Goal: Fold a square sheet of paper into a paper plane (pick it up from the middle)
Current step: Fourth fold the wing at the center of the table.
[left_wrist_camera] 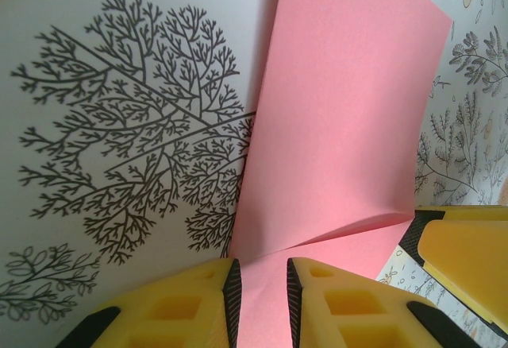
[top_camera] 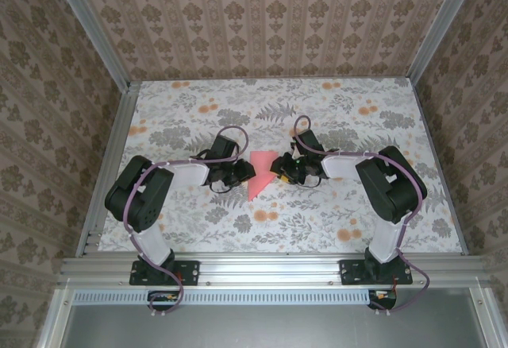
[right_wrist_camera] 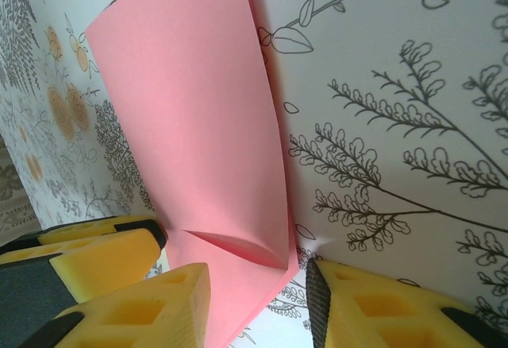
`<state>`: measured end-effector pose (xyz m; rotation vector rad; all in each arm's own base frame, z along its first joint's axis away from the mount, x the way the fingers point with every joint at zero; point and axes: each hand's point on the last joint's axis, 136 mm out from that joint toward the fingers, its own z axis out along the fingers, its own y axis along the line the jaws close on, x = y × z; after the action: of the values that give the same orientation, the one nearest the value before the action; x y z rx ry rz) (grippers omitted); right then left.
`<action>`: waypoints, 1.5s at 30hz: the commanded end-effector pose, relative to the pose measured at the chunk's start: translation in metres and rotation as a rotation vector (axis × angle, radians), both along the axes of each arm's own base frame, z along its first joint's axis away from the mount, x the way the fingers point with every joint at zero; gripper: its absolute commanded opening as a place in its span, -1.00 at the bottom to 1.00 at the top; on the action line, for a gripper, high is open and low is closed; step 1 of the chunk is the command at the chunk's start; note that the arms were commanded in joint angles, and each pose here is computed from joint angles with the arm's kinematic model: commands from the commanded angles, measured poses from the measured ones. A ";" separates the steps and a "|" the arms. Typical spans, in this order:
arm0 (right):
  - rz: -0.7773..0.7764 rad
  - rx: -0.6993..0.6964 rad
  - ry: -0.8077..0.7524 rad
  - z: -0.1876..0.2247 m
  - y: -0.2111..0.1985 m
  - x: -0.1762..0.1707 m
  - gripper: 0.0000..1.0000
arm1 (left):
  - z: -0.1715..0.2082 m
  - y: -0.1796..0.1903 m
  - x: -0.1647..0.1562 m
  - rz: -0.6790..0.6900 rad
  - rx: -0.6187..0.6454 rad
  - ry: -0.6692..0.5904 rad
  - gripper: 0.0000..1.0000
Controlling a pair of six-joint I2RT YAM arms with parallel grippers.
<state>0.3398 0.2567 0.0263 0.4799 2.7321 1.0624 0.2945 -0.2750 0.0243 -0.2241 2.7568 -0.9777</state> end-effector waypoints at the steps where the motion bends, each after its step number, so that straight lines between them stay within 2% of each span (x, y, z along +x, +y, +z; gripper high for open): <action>1: 0.015 0.017 -0.031 0.011 0.006 0.004 -0.30 | -0.009 0.007 -0.016 -0.013 0.039 0.042 -0.48; 4: 0.016 0.016 -0.032 0.011 0.006 0.003 -0.38 | -0.009 0.007 -0.016 -0.013 0.040 0.043 -0.48; 17: 0.021 0.058 -0.016 0.009 0.014 0.005 -0.44 | -0.009 0.006 -0.017 -0.019 0.037 0.045 -0.48; 33: 0.014 0.142 0.036 0.007 0.032 -0.005 -0.45 | -0.005 0.003 -0.013 -0.028 0.034 0.034 -0.48; 39: -0.010 0.109 0.057 0.000 0.027 -0.007 -0.76 | 0.006 0.002 -0.008 -0.026 0.020 0.007 -0.42; 45: -0.049 0.035 0.030 0.009 0.014 -0.004 -0.92 | 0.026 0.006 -0.002 -0.039 0.027 -0.062 -0.16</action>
<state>0.3376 0.2801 0.0295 0.5410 2.7155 1.1837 0.2907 -0.2716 0.0336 -0.1865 2.7555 -0.9626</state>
